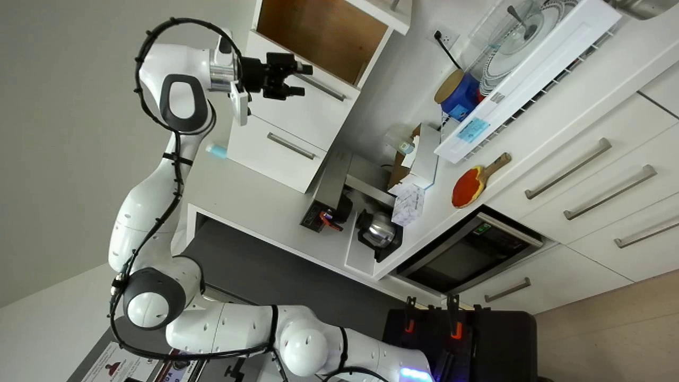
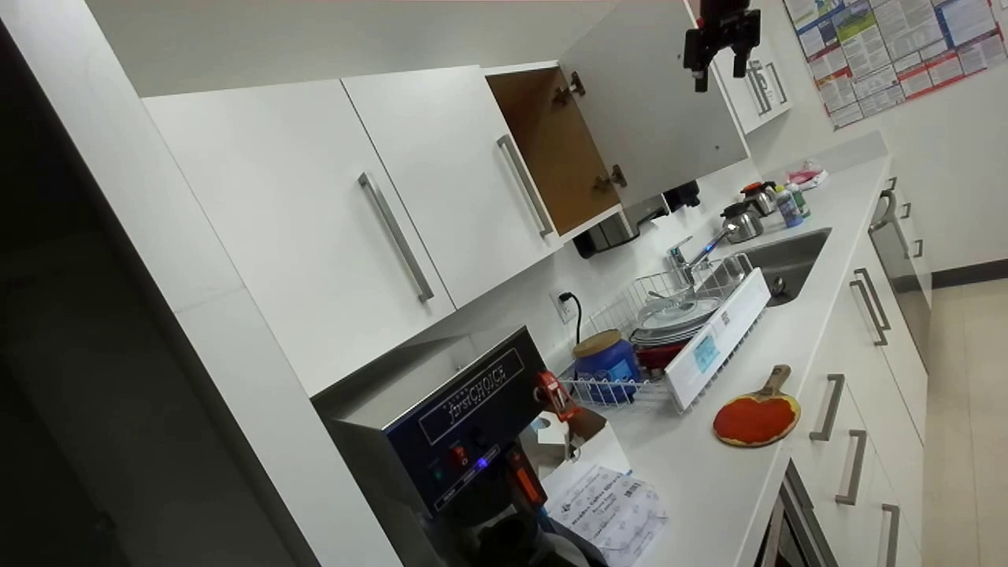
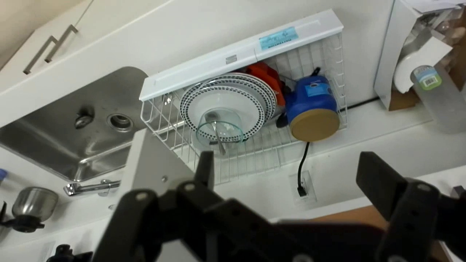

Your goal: Open the cabinet door on the far right

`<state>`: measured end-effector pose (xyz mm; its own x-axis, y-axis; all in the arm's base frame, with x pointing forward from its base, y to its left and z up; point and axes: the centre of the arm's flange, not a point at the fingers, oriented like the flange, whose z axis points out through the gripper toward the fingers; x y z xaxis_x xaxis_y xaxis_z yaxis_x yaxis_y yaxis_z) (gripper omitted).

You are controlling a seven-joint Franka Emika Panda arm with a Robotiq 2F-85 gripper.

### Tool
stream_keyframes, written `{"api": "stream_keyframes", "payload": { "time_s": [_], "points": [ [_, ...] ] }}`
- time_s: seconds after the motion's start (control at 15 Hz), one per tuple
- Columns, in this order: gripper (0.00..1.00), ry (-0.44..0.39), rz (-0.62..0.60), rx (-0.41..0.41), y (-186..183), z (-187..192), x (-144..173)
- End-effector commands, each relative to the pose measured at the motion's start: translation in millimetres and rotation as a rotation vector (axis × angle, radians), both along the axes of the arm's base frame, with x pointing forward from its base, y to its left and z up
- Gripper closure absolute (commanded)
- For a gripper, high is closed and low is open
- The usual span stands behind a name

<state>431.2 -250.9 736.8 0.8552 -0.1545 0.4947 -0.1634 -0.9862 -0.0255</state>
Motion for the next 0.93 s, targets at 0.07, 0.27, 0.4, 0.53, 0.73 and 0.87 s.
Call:
{"api": "stream_keyframes", "payload": {
  "time_s": [0.07, 0.27, 0.4, 0.53, 0.73, 0.87],
  "points": [
    [0.0, -0.022, -0.06, 0.02, 50, -62, 13],
    [0.0, -0.049, -0.112, 0.057, 60, -101, 21],
    [0.0, -0.034, -0.139, 0.064, 63, -125, 21],
    [0.0, -0.013, -0.15, 0.073, 66, -145, 19],
    [0.0, 0.008, -0.154, 0.082, 72, -165, 15],
    [0.0, 0.014, -0.145, 0.078, 76, -172, 12]
  ]
}}
